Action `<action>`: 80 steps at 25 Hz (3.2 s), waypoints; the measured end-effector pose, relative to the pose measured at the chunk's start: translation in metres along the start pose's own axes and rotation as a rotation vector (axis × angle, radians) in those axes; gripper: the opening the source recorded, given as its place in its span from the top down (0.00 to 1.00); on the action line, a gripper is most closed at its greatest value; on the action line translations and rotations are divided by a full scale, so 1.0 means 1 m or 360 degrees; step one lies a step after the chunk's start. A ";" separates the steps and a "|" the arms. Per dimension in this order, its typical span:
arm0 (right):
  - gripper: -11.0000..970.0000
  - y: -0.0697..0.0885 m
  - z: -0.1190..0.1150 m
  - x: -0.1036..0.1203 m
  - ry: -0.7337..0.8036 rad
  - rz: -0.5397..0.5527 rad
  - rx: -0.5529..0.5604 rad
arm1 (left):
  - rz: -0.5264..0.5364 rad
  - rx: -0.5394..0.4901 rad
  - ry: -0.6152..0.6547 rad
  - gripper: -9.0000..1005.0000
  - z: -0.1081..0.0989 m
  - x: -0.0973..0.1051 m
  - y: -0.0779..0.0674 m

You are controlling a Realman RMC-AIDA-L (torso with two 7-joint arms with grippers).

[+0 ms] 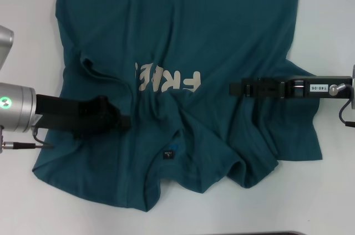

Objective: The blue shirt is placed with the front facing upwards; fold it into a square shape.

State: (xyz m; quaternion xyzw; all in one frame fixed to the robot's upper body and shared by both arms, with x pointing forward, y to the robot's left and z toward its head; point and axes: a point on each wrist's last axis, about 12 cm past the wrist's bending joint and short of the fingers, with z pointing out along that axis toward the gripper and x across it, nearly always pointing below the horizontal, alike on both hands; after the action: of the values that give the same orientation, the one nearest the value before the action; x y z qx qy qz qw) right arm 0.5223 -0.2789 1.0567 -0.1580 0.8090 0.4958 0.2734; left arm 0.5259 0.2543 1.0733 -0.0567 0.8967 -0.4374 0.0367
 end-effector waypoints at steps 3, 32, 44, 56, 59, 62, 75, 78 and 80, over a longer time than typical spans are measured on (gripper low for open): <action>0.03 0.000 0.000 0.000 -0.0001 0.0004 0.0001 | -0.0013 0.0001 0.0012 0.98 0.000 0.001 0.002; 0.03 -0.001 -0.001 -0.004 -0.0014 -0.0013 0.0014 | 0.0581 0.0835 -0.0094 0.65 -0.032 0.014 -0.018; 0.03 -0.001 -0.004 -0.005 -0.0073 0.0018 0.0005 | 0.0931 0.0789 -0.0127 0.29 -0.024 0.041 0.003; 0.03 -0.013 -0.060 0.003 0.0032 0.0314 0.0136 | 0.0747 0.0825 -0.0302 0.25 -0.017 0.051 0.022; 0.03 -0.017 -0.077 0.004 0.0121 0.0417 0.0226 | 0.0689 0.0826 -0.0303 0.25 -0.018 0.049 0.022; 0.03 -0.022 -0.089 0.004 0.0203 0.0516 0.0348 | 0.0666 0.0827 -0.0298 0.25 -0.019 0.047 0.021; 0.03 -0.018 -0.102 -0.001 0.0132 0.0543 0.0338 | 0.0645 0.0827 -0.0345 0.25 -0.022 0.046 0.022; 0.03 -0.018 -0.107 0.001 0.0139 0.0551 0.0362 | 0.0648 0.0828 -0.0345 0.25 -0.022 0.045 0.022; 0.03 -0.019 -0.110 0.003 0.0149 0.0563 0.0388 | 0.0648 0.0827 -0.0346 0.25 -0.021 0.045 0.022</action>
State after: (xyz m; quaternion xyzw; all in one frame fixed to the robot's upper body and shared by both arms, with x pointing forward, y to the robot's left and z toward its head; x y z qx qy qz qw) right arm 0.4983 -0.3852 1.0813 -0.0022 0.8900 0.4266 0.1612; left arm 0.4773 0.2783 1.0686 0.0885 0.7391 -0.6263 0.2317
